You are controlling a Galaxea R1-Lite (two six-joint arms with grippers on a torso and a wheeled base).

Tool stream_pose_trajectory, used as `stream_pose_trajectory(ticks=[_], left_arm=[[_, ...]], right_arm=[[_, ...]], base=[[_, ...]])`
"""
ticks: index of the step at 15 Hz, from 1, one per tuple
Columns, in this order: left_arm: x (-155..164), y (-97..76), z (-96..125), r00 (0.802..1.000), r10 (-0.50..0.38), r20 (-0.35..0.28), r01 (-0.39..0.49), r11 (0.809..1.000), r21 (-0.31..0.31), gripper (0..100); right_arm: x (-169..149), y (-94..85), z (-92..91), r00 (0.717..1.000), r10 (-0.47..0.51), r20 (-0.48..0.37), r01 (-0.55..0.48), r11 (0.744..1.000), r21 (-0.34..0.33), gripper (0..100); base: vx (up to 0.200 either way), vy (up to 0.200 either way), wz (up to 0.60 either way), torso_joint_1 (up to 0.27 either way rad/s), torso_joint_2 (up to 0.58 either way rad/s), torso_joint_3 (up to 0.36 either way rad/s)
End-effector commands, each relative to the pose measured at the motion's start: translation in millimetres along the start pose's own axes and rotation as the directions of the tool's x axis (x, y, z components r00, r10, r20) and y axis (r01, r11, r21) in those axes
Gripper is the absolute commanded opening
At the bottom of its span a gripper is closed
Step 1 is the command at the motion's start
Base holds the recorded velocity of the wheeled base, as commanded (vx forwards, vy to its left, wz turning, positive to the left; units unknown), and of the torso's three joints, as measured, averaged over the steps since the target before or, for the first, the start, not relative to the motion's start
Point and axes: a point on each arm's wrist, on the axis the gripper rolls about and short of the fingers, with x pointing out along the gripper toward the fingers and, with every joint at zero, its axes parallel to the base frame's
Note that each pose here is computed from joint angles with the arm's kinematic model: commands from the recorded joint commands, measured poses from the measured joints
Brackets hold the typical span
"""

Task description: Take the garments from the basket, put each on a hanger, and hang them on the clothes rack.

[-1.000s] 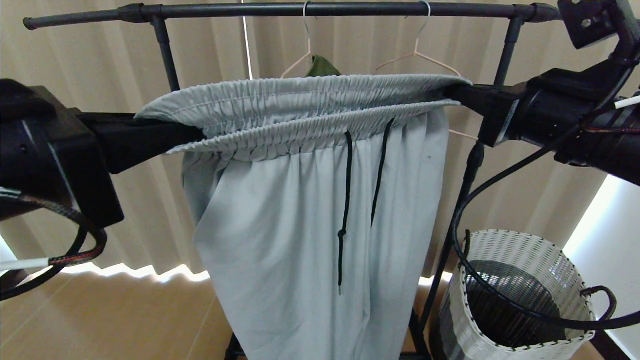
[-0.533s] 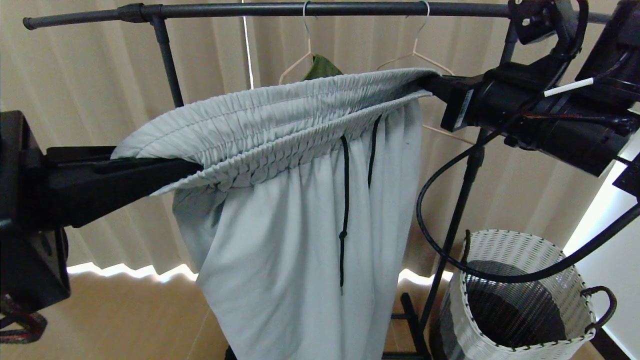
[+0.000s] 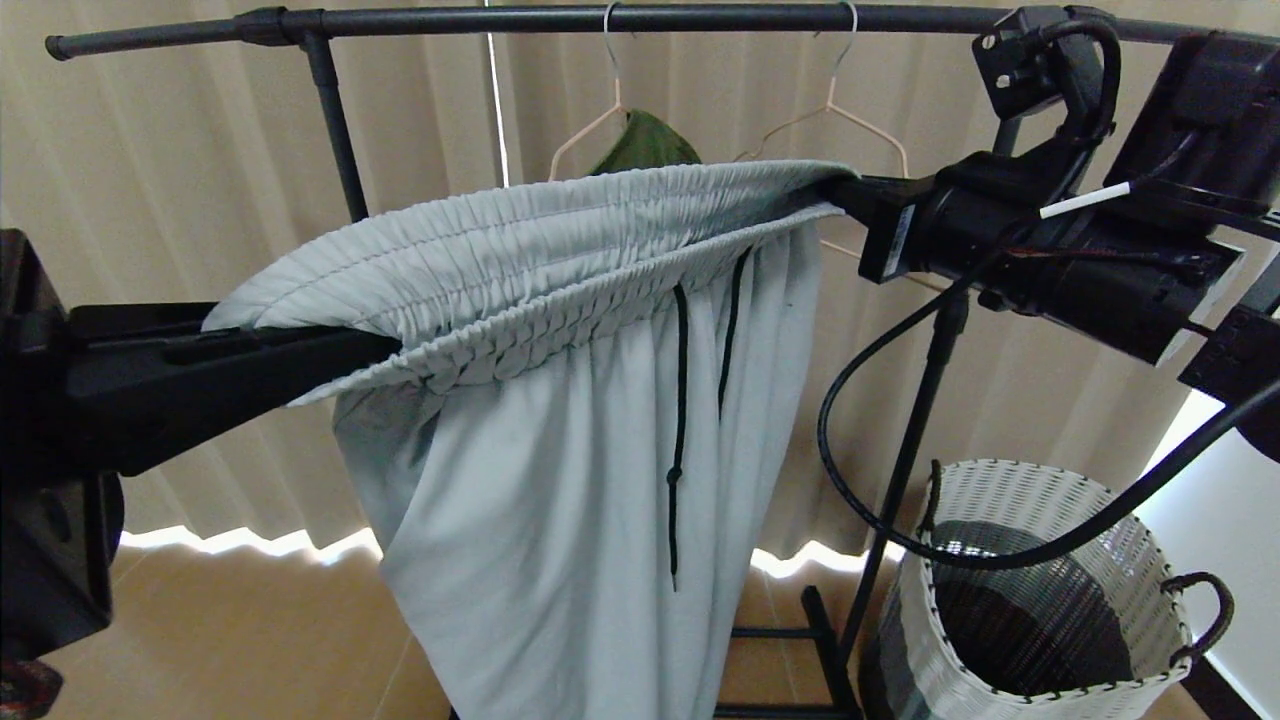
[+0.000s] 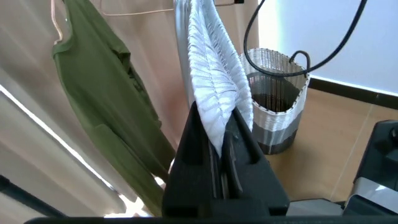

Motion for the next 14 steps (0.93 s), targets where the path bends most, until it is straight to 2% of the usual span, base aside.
stream_pose_trajectory(ticks=[1,3,5,7,9,10,12,14], left_arm=[[0.1,1.0,0.9,1.000,0.007,0.003,-0.007,1.000,-0.002,0],[0.5,3.7,4.0,1.000,0.026,0.011,-0.026,1.000,-0.002,0],[2.5,13.5,5.8,0.996,0.089,0.003,-0.089,0.996,-0.006,0],[16.7,31.4,5.8,0.983,0.178,-0.035,-0.178,0.984,-0.013,0],[32.2,44.8,8.9,0.972,0.232,-0.034,-0.233,0.972,-0.013,0],[43.0,53.4,8.4,0.960,0.277,-0.036,-0.278,0.961,-0.012,0],[65.2,62.8,6.9,0.942,0.334,-0.037,-0.335,0.942,-0.016,0],[75.1,66.2,6.2,0.934,0.356,-0.038,-0.357,0.934,-0.017,0]], right_arm=[[-0.9,1.9,-1.2,1.000,-0.010,-0.006,0.010,1.000,-0.002,0],[-3.5,3.6,-0.2,1.000,-0.014,-0.004,0.014,1.000,-0.002,0],[-14.8,3.2,2.5,0.999,-0.033,-0.003,0.033,0.999,-0.014,0],[-29.0,3.0,8.1,0.999,-0.035,0.009,0.035,0.998,-0.046,0],[-40.9,2.9,13.9,0.999,-0.037,0.021,0.038,0.998,-0.046,0],[-47.6,2.8,16.6,0.999,-0.037,0.029,0.038,0.998,-0.047,0],[-57.6,2.1,17.7,0.999,-0.040,0.032,0.042,0.998,-0.047,0],[-64.9,2.2,17.1,0.999,-0.039,0.026,0.040,0.998,-0.047,0]], base=[[0.000,0.000,0.00,0.000,0.00,0.000],[0.000,0.000,0.00,0.000,0.00,0.000],[0.000,0.000,0.00,0.000,0.00,0.000],[0.000,0.000,0.00,0.000,0.00,0.000],[0.000,0.000,0.00,0.000,0.00,0.000],[0.000,0.000,0.00,0.000,0.00,0.000],[0.000,0.000,0.00,0.000,0.00,0.000],[0.000,0.000,0.00,0.000,0.00,0.000]])
